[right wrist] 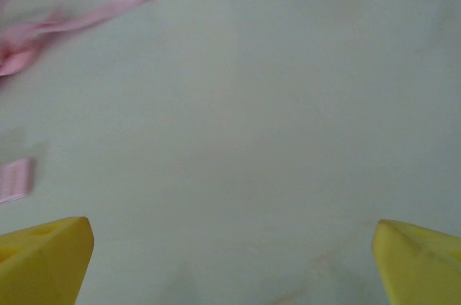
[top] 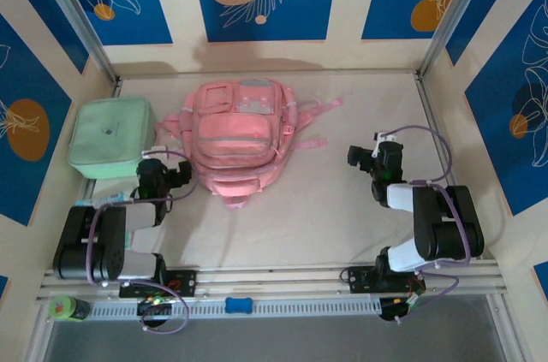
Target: Pack books, pencil case, and school supplies into a backpack
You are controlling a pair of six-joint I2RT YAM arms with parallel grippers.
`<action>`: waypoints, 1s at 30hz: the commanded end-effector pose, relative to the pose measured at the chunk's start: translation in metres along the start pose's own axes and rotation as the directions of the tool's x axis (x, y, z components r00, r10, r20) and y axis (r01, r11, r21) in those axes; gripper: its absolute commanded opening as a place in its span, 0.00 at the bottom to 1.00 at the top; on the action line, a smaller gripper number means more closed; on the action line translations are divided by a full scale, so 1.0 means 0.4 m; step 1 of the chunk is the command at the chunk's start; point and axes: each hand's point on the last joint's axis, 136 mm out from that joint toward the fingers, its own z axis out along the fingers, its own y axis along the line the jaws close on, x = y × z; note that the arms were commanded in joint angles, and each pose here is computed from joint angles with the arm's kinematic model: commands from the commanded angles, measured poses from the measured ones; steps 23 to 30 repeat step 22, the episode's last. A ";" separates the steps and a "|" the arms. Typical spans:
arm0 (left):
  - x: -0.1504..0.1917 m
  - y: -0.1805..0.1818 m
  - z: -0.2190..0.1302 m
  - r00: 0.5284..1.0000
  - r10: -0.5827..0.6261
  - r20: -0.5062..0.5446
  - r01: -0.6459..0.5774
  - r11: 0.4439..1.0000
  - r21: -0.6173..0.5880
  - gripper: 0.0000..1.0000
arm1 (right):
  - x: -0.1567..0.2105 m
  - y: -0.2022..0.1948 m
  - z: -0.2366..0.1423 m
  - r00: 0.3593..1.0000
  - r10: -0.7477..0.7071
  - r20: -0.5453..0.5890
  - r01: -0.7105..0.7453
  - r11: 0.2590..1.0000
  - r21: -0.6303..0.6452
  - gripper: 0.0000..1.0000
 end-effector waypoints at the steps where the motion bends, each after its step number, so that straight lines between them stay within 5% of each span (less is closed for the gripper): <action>1: -0.129 -0.073 0.008 0.969 0.069 0.235 -0.104 0.984 0.141 0.99 | -0.084 0.092 -0.002 0.984 -0.065 0.166 0.097 0.976 -0.193 0.99; 3: -0.120 -0.079 0.031 0.965 0.074 0.252 -0.111 0.984 0.137 0.99 | -0.086 0.079 0.009 0.988 -0.067 0.141 0.089 0.984 -0.155 0.99; 5: -0.111 -0.055 0.053 0.986 0.067 0.153 -0.080 0.993 0.084 0.99 | -0.081 0.078 0.009 0.989 -0.075 0.127 0.093 0.986 -0.139 0.99; 30: -0.114 -0.065 0.054 0.980 0.096 0.172 -0.109 0.992 0.063 1.00 | -0.082 0.086 0.009 0.989 -0.076 0.127 0.097 0.981 -0.170 0.99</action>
